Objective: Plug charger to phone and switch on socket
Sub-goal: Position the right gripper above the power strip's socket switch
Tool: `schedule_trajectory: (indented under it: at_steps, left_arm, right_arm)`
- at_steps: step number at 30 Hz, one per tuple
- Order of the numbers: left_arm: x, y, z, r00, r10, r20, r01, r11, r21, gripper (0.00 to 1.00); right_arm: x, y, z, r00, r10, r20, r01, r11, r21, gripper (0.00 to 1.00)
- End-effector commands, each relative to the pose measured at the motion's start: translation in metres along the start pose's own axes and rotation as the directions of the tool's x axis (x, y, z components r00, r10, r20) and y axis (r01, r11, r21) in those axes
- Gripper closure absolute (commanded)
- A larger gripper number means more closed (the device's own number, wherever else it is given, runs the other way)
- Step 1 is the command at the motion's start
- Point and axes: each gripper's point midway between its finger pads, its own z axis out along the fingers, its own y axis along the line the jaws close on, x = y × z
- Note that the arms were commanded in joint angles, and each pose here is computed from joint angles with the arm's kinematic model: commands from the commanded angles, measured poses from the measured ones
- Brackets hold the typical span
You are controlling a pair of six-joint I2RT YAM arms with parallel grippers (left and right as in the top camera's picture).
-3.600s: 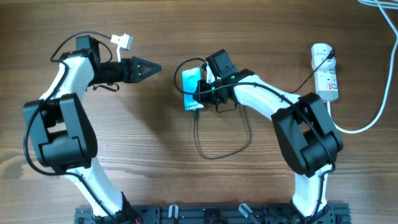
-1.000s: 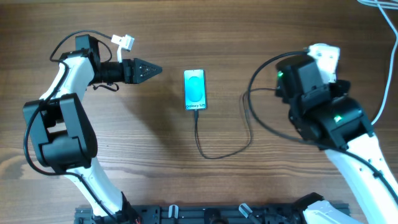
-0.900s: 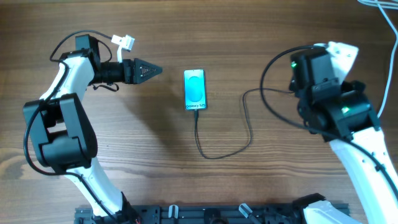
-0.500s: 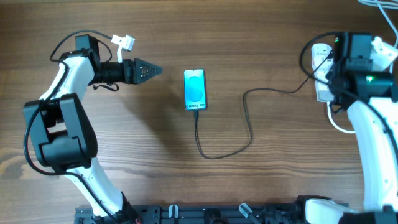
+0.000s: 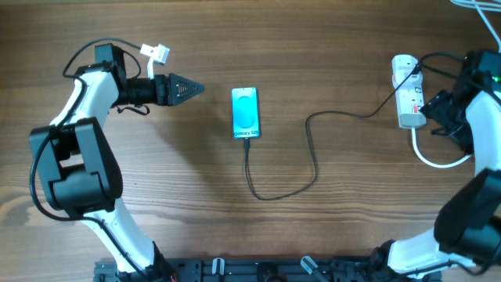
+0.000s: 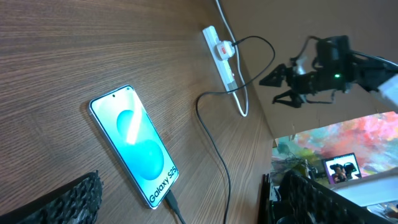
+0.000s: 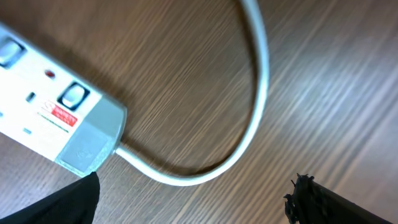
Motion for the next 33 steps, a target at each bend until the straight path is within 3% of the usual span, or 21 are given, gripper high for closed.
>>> schedule_trajectory:
  at_steps: [1,10,15,22,27,33]
  left_arm:
    - [-0.001,0.0,-0.002,1.0,0.002,0.004,-0.002,1.0,-0.001,0.0]
    - [0.0,0.0,-0.002,1.0,0.002,0.003,-0.002,1.0,-0.002,0.0]
    - [0.007,0.016,-0.002,0.999,0.0,-0.038,-0.004,0.996,-0.094,0.0]
    - [0.008,0.019,-0.003,0.999,0.0,-0.045,-0.005,0.994,-0.111,0.0]
    - [0.025,0.057,-0.013,0.989,-0.023,-0.145,-0.026,0.943,-0.333,0.0]
    - [0.045,0.101,-0.042,0.961,-0.087,-0.261,-0.088,0.802,-0.591,0.0]
  right_arm:
    - [0.012,0.012,0.025,0.997,-0.005,-0.079,0.004,1.0,-0.013,0.0]
    - [0.018,0.016,0.043,0.992,-0.017,-0.122,0.018,1.0,0.001,0.0]
    - [0.017,0.017,0.044,0.993,-0.016,-0.117,0.016,1.0,-0.001,0.0]
    - [-0.01,0.039,0.044,0.999,0.044,-0.016,-0.046,0.994,-0.099,0.0]
    - [-0.03,0.051,0.042,0.99,0.129,0.049,-0.12,0.98,-0.157,0.0]
    - [-0.039,0.062,0.04,0.988,0.142,0.068,-0.125,0.969,-0.213,0.0]
